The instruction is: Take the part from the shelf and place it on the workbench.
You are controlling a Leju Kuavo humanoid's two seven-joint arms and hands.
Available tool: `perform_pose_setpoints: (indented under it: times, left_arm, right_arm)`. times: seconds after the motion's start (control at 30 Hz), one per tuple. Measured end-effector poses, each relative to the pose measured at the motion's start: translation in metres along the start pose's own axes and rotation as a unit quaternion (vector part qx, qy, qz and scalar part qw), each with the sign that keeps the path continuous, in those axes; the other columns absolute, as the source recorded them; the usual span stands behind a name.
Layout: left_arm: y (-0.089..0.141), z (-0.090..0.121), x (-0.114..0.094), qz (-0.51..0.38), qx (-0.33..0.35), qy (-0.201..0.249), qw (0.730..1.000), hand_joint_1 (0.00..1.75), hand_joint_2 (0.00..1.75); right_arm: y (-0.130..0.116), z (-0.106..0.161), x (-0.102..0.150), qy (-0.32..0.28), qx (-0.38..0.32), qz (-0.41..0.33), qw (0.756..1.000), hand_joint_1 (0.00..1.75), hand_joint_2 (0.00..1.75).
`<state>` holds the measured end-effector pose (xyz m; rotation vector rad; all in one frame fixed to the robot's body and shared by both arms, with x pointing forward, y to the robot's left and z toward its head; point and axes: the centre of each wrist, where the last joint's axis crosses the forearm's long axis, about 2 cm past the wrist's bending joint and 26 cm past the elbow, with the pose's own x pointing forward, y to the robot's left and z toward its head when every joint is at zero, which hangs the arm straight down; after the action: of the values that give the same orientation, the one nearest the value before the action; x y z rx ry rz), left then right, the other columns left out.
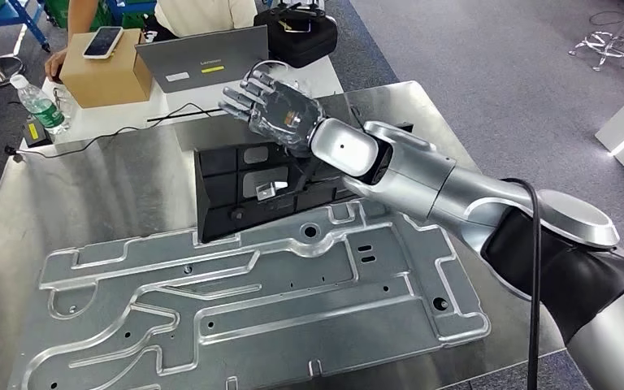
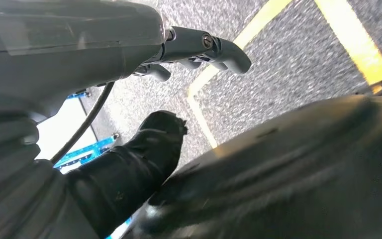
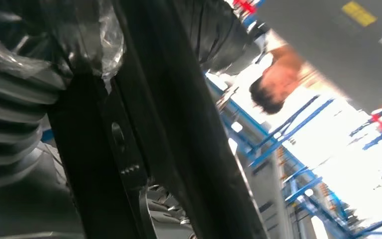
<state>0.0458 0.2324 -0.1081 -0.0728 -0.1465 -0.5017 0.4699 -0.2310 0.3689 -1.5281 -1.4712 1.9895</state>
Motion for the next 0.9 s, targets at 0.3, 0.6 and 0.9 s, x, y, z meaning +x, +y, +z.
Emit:
perform_pose_setpoints:
  times: [0.3, 0.6, 0.9]
  left_arm:
    - [0.000, 0.000, -0.003, -0.001, 0.002, 0.002, 1.000, 0.00, 0.00]
    - [0.000, 0.000, 0.004, 0.005, 0.002, -0.007, 1.000, 0.00, 0.00]
    - [0.002, 0.000, 0.008, 0.009, 0.004, -0.012, 1.000, 0.00, 0.00]
  right_arm:
    - [0.006, -0.009, 0.012, -0.035, 0.090, -0.101, 0.990, 0.00, 0.00]
    - [-0.046, -0.024, -0.017, -0.145, 0.233, -0.189, 0.943, 0.00, 0.00]
    - [-0.098, -0.033, -0.038, -0.150, 0.231, -0.147, 0.950, 0.00, 0.00]
